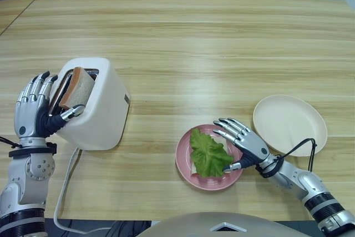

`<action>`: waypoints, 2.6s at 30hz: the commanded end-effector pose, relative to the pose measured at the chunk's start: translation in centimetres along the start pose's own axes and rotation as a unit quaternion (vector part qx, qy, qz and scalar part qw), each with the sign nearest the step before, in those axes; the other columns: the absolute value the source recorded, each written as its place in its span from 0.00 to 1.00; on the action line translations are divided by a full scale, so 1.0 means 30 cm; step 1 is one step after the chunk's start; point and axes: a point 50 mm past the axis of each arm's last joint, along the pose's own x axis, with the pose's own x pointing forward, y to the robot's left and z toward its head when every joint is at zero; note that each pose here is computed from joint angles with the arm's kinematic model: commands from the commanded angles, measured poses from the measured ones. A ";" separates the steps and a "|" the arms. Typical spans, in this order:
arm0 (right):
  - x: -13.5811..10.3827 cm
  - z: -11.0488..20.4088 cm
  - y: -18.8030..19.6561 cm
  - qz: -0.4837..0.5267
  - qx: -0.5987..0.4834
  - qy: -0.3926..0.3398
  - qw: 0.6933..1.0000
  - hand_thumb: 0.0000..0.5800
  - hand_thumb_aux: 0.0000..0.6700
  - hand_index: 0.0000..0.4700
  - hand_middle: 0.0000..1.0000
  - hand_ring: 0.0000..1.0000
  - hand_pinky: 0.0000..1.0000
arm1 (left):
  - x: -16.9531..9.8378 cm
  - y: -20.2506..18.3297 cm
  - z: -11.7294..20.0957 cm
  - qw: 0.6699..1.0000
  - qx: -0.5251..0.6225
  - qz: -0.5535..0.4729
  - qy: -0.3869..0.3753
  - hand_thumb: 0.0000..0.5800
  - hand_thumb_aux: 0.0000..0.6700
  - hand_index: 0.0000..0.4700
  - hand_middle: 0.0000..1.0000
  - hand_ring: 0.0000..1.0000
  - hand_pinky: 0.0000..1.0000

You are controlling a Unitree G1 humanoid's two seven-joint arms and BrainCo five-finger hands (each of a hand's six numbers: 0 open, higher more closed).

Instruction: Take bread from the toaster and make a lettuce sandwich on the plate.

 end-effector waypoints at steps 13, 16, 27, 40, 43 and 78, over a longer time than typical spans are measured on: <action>-0.006 -0.004 0.012 0.000 -0.005 0.011 1.000 0.00 0.00 0.00 0.00 0.00 0.00 | 0.001 -0.039 0.044 0.996 0.011 -0.045 -0.070 1.00 1.00 1.00 1.00 1.00 1.00; -0.005 -0.007 0.015 -0.002 -0.006 0.012 1.000 0.00 0.00 0.00 0.00 0.00 0.00 | 0.024 -0.033 0.056 0.997 0.018 -0.007 -0.079 1.00 1.00 1.00 1.00 1.00 1.00; -0.004 -0.012 0.018 -0.016 -0.009 0.019 1.000 0.00 0.00 0.00 0.00 0.00 0.00 | 0.090 0.026 0.081 0.989 0.007 0.126 -0.084 1.00 1.00 1.00 1.00 1.00 1.00; 0.000 -0.015 0.011 -0.037 -0.012 0.023 0.999 0.00 0.00 0.00 0.00 0.00 0.00 | 0.136 0.118 0.147 0.935 -0.155 0.311 -0.071 1.00 1.00 1.00 1.00 1.00 1.00; 0.003 -0.016 0.008 -0.044 -0.013 0.023 0.999 0.00 0.00 0.00 0.00 0.00 0.00 | 0.136 0.152 0.183 0.909 -0.208 0.351 -0.088 1.00 1.00 1.00 1.00 1.00 1.00; -0.020 0.060 -0.166 -0.182 -0.007 -0.022 0.983 0.00 0.00 0.00 0.00 0.00 0.00 | -0.220 -0.508 0.744 0.790 -0.514 -0.261 -0.208 1.00 1.00 1.00 1.00 1.00 1.00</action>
